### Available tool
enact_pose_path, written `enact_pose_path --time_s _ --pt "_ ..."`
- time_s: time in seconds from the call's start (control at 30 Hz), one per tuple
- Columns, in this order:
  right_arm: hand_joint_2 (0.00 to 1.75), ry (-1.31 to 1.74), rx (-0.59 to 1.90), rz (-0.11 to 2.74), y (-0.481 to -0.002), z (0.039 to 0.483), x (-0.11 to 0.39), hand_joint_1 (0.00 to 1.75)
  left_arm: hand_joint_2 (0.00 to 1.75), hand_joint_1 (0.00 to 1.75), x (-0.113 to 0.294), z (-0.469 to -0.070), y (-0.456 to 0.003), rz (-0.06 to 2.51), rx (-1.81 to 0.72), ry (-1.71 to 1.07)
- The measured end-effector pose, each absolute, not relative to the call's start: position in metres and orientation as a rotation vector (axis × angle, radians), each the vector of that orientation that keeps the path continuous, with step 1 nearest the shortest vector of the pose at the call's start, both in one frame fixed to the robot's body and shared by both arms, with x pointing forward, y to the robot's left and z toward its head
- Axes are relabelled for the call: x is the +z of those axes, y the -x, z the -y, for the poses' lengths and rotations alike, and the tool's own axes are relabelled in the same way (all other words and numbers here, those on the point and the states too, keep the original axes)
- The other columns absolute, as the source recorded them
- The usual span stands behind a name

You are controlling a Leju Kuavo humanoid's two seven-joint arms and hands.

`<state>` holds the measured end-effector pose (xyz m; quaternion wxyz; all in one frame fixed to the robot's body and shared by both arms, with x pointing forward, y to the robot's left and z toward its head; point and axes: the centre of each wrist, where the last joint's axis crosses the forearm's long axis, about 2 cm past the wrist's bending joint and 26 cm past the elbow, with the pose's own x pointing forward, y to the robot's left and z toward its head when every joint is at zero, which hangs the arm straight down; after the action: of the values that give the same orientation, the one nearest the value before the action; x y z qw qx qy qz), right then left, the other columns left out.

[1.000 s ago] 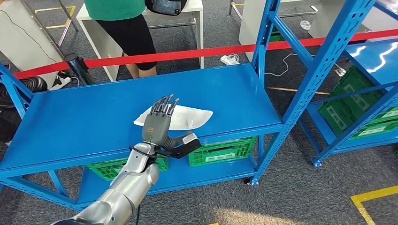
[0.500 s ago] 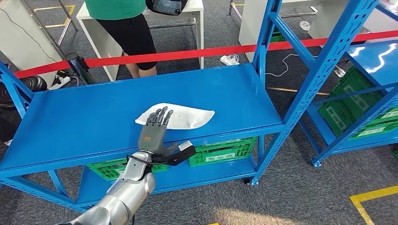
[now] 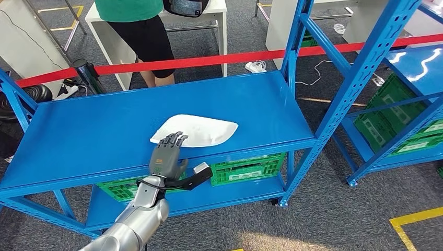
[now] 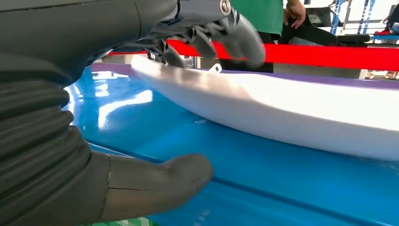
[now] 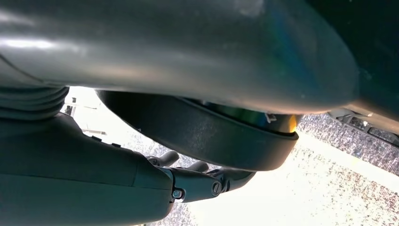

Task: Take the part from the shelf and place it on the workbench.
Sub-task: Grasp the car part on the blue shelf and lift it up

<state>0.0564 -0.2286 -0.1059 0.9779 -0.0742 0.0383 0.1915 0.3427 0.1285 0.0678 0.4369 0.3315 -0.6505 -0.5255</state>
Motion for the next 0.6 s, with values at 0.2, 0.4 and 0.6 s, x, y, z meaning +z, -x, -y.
enact_pose_path --time_s 0.2,0.4,0.6 --pt "0.00 0.151 0.390 -0.077 -0.057 0.228 -0.106 0.00 1.75 0.60 0.062 -0.133 -0.339 1.609 -1.295 -0.830" --pt "0.00 0.152 0.398 -0.076 -0.057 0.228 -0.106 0.00 1.75 0.62 0.059 -0.138 -0.338 1.608 -1.286 -0.841" --pt "0.00 0.151 0.409 -0.074 -0.057 0.228 -0.106 0.00 1.75 0.79 0.056 -0.141 -0.336 1.600 -1.286 -0.838"
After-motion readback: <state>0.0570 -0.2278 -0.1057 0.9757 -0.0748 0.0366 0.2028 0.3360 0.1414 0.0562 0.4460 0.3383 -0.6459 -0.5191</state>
